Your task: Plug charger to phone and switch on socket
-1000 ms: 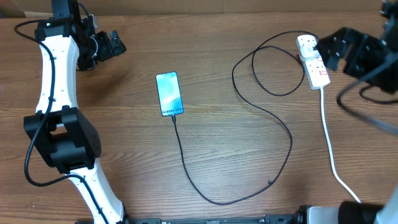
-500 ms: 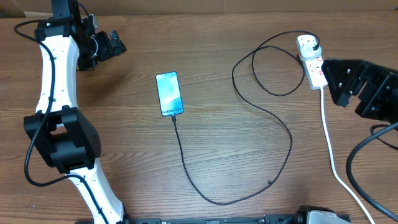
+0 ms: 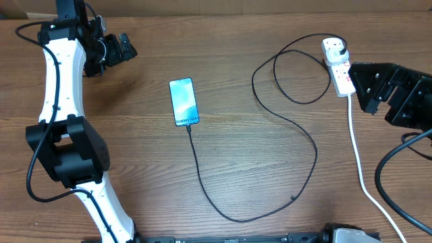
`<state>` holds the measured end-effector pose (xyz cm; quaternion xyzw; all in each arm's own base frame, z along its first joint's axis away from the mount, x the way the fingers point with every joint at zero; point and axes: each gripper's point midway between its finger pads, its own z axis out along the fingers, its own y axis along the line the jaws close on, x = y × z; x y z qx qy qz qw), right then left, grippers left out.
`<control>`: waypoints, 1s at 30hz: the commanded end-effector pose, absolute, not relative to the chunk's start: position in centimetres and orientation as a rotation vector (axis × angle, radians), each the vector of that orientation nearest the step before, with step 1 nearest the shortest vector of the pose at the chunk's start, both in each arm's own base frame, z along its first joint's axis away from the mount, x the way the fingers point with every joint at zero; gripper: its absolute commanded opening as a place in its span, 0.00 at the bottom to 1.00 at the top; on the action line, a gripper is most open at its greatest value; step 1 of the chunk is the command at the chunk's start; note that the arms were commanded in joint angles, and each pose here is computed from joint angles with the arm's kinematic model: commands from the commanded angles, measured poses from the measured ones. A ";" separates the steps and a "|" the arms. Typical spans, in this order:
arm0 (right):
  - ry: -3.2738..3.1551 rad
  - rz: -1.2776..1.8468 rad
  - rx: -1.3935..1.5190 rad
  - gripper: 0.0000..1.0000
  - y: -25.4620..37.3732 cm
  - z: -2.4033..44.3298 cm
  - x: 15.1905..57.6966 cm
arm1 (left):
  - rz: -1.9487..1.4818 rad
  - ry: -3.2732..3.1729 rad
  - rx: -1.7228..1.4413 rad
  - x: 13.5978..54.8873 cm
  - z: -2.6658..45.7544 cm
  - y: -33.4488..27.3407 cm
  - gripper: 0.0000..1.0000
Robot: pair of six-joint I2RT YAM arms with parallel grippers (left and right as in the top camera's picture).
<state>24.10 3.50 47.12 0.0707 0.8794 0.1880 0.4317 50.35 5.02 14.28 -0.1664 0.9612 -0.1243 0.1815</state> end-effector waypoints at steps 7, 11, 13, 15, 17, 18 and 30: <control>2.024 0.275 0.086 1.00 1.8 49.1 24.8 | -0.343 2.700 -0.454 50.6 15.0 4.7 1.00; 1.827 0.231 0.009 1.00 1.8 47.7 24.5 | -0.343 2.699 -0.453 50.6 15.0 4.8 0.99; 1.779 0.200 -0.031 1.00 1.8 45.8 24.4 | -0.343 2.700 -0.454 50.6 15.0 4.7 1.00; 1.732 0.165 -0.072 1.00 1.9 43.1 24.2 | -0.343 2.700 -0.454 50.6 15.0 4.7 1.00; 1.677 0.152 -0.086 1.00 1.9 40.5 24.0 | -0.343 2.700 -0.454 50.6 15.0 4.7 1.00; 1.658 0.149 -0.089 1.00 1.9 39.6 23.9 | -0.343 2.700 -0.454 50.6 15.0 4.7 1.00; 1.437 0.159 -0.171 1.00 3.7 24.9 23.8 | -0.343 2.699 -0.453 50.6 15.0 4.8 1.00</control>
